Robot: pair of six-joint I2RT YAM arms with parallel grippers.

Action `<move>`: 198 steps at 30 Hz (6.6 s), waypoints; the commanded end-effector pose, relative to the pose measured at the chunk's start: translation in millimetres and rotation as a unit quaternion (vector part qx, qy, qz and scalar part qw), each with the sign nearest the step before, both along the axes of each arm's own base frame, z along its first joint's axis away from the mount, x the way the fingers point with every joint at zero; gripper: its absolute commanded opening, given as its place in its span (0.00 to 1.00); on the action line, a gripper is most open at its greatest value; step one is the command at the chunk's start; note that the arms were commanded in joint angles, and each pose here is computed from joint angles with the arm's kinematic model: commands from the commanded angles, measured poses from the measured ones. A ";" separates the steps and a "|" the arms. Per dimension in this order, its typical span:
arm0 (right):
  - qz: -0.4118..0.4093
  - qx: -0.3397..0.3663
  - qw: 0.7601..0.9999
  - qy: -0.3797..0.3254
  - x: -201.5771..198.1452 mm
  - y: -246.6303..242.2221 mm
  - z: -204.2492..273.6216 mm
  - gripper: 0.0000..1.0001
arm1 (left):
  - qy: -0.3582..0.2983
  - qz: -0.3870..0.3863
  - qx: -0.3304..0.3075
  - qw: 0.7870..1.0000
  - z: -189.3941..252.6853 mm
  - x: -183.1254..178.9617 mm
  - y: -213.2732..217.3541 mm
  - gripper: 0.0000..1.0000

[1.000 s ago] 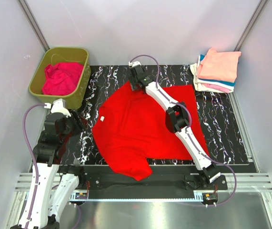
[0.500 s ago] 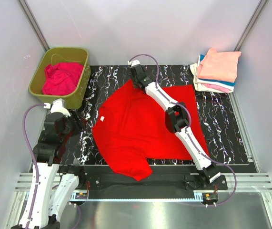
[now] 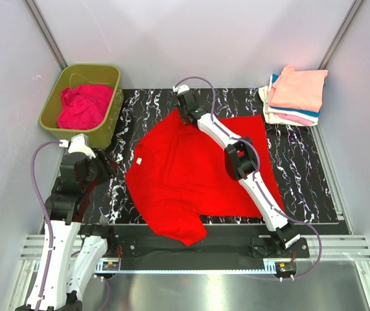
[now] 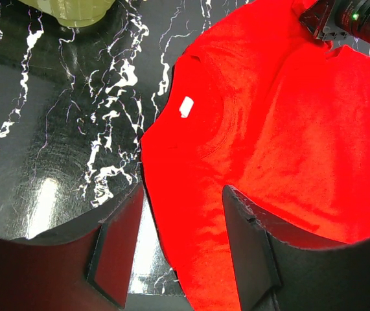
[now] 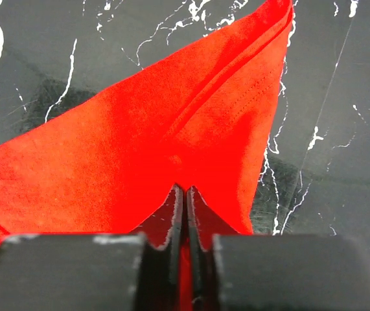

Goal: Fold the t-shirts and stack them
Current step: Flatten the tshirt out, then fold the tshirt

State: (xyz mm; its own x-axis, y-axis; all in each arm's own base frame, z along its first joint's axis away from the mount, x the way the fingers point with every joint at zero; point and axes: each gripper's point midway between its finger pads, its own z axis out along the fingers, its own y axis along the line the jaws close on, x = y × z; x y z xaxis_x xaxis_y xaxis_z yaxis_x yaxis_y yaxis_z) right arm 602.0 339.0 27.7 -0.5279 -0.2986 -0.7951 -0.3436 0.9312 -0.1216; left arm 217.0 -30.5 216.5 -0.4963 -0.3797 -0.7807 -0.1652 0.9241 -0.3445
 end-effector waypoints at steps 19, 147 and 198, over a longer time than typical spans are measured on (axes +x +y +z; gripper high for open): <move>-0.117 0.400 0.906 0.077 67.4 -106.3 59.7 0.01 | -0.014 -0.011 0.001 1.000 3.5 7.6 -2.5 0.56; 0.152 0.578 0.802 0.002 -68.5 58.6 345.7 1.00 | 0.060 -0.006 0.012 0.998 -16.3 6.1 -12.5 0.73; -0.237 0.248 0.931 0.126 -365.1 -217.4 135.0 1.00 | 0.252 -0.301 0.310 0.866 -186.5 -171.3 -235.5 0.59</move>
State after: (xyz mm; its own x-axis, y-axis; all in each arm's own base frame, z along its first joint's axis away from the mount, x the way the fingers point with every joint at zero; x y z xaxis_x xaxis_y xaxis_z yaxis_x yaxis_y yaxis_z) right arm 236.6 127.7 161.3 -0.7129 0.3844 -0.5865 0.1516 0.9010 0.4064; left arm 35.7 -260.0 21.9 -0.8225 0.4726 -0.3166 0.4284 0.8808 0.2017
